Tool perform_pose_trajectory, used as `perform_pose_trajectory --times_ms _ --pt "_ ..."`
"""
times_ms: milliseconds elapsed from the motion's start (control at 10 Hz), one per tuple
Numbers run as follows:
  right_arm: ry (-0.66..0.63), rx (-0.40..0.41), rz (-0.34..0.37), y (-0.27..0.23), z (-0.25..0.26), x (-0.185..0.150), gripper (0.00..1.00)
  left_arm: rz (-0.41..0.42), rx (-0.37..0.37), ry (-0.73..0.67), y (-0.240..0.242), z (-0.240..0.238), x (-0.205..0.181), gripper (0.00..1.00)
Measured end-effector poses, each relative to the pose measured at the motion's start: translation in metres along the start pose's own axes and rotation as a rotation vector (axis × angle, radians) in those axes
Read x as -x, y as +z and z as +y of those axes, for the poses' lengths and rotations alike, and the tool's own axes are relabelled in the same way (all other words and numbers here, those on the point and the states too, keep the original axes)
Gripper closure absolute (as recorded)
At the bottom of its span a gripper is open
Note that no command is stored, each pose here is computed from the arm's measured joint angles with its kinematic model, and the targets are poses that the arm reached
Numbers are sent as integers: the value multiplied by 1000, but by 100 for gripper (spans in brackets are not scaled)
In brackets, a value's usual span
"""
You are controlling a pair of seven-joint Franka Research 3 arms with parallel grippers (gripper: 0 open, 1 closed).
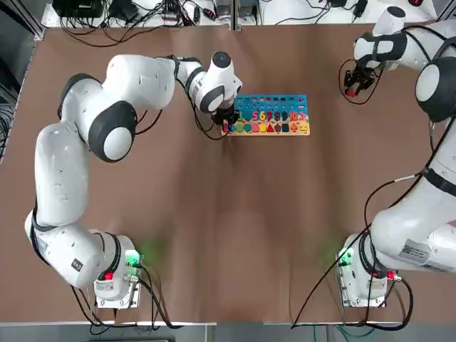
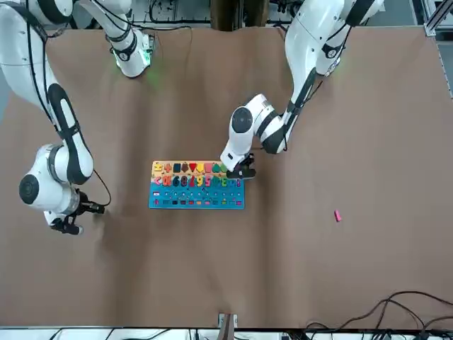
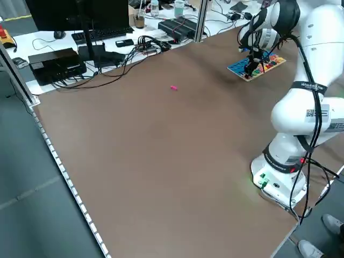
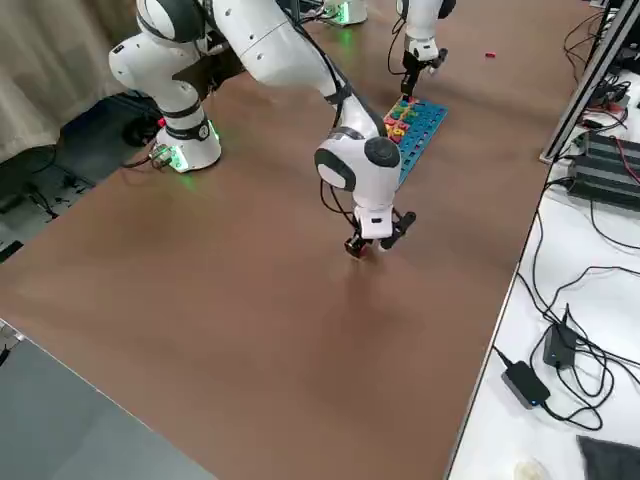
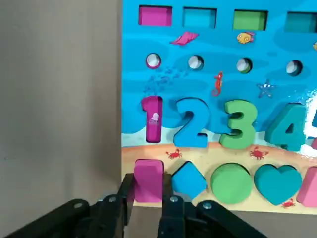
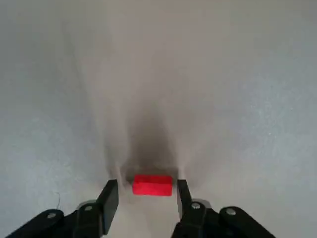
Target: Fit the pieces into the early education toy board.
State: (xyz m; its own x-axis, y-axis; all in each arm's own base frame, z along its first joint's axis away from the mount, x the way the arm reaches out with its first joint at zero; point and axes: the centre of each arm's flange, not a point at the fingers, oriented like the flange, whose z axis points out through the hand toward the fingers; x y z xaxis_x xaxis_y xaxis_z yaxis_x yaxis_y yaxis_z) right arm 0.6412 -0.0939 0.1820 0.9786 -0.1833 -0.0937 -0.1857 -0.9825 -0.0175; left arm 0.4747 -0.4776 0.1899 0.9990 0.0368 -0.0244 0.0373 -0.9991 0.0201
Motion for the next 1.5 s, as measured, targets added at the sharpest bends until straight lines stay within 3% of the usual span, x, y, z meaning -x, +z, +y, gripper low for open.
perform_pose_trajectory --times_ms 1500 --pt "-7 -1 26 -11 0 -8 50 -14 -20 -5 0 0 0 74"
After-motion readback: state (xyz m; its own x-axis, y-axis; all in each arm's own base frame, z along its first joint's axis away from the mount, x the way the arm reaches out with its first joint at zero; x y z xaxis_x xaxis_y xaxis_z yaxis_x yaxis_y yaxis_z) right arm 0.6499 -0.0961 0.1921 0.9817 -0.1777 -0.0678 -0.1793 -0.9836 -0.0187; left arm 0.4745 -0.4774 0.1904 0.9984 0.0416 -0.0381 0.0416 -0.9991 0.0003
